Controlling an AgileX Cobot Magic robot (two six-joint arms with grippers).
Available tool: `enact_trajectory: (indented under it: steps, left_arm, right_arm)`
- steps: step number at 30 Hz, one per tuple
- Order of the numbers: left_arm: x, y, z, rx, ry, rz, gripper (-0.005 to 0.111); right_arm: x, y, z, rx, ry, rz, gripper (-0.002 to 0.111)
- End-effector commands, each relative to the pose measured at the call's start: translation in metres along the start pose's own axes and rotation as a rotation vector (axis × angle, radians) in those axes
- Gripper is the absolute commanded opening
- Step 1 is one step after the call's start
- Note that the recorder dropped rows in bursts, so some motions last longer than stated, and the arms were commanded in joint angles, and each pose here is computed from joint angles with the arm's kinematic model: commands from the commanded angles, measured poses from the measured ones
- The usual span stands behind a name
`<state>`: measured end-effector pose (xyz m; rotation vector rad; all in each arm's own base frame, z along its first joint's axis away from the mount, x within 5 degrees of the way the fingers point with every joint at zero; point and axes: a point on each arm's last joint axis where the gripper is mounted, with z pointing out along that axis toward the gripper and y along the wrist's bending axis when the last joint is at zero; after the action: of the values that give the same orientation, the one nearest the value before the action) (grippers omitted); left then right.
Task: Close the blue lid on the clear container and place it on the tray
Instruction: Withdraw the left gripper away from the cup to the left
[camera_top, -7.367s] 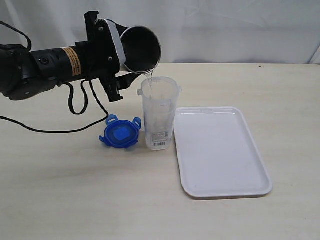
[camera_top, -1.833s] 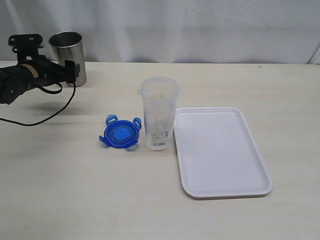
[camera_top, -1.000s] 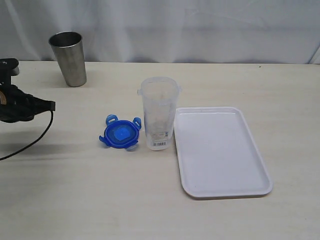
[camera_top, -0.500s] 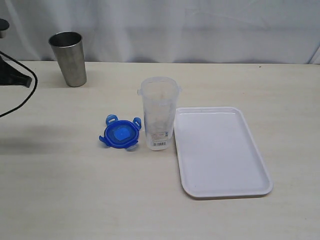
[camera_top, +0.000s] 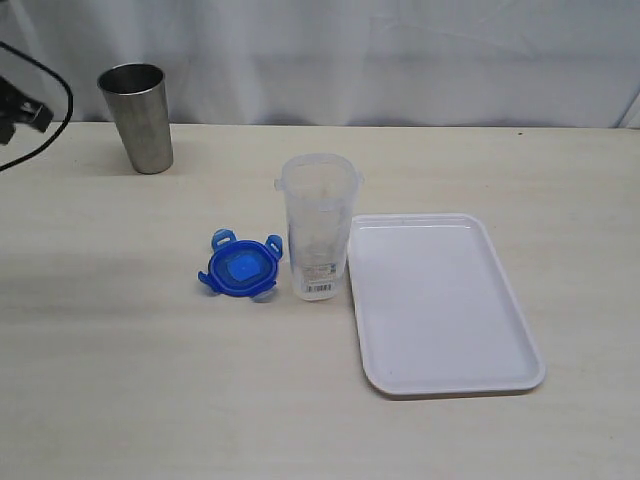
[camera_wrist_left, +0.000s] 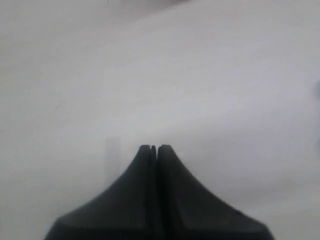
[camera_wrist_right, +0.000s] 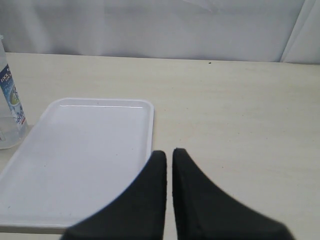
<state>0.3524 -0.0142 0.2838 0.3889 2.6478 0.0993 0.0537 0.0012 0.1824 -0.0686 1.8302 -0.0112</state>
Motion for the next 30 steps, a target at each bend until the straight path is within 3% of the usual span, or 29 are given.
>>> enact_trajectory:
  steps: [1, 4, 7, 13, 16, 19, 21, 22, 23, 26, 28, 30]
  left_arm:
    - [-0.017, -0.026, -0.026, 0.232, -0.337, -0.042, 0.0]
    - [-0.016, -0.042, -0.043, 0.195, -0.579, 0.039, 0.0]
    - [-0.005, -0.055, -0.056, 0.049, -0.766, 0.054, 0.0]
    - [0.039, -0.057, -0.084, -0.412, -1.21, -0.179, 0.0]
    - [0.051, -0.054, -0.086, -0.483, -1.289, -0.218, 0.0]
    - [0.052, -0.059, -0.079, -0.319, -1.241, -0.295, 0.0]
    - [0.049, -0.074, -0.076, -0.123, -1.225, -0.253, 0.0]
    - [0.047, -0.082, -0.077, -0.071, -1.243, -0.172, 0.0]
    - [0.046, -0.089, -0.078, 0.06, -1.261, -0.201, 0.0]
    - [0.044, -0.102, -0.086, 0.257, -1.324, -0.183, 0.0]
    - [0.044, -0.107, -0.087, 0.311, -1.332, -0.15, 0.0]
    - [0.045, -0.108, -0.083, 0.297, -1.284, -0.118, 0.0]
  right_arm:
    - [0.0, 0.0, 0.0, 0.004, -0.004, 0.003, 0.005]
    - [0.0, 0.0, 0.0, 0.004, -0.004, 0.003, 0.005]
    - [0.0, 0.0, 0.0, 0.004, -0.004, 0.003, 0.005]
    - [0.0, 0.0, 0.0, 0.004, -0.004, 0.003, 0.005]
    - [0.0, 0.0, 0.0, 0.004, -0.004, 0.003, 0.005]
    - [0.0, 0.0, 0.0, 0.004, -0.004, 0.003, 0.005]
    - [0.0, 0.0, 0.0, 0.004, -0.004, 0.003, 0.005]
    - [0.0, 0.0, 0.0, 0.004, -0.004, 0.003, 0.005]
    - [0.0, 0.0, 0.0, 0.004, -0.004, 0.003, 0.005]
    - [0.0, 0.0, 0.0, 0.004, -0.004, 0.003, 0.005]
    - [0.0, 0.0, 0.0, 0.004, -0.004, 0.003, 0.005]
    - [0.0, 0.0, 0.0, 0.004, -0.004, 0.003, 0.005]
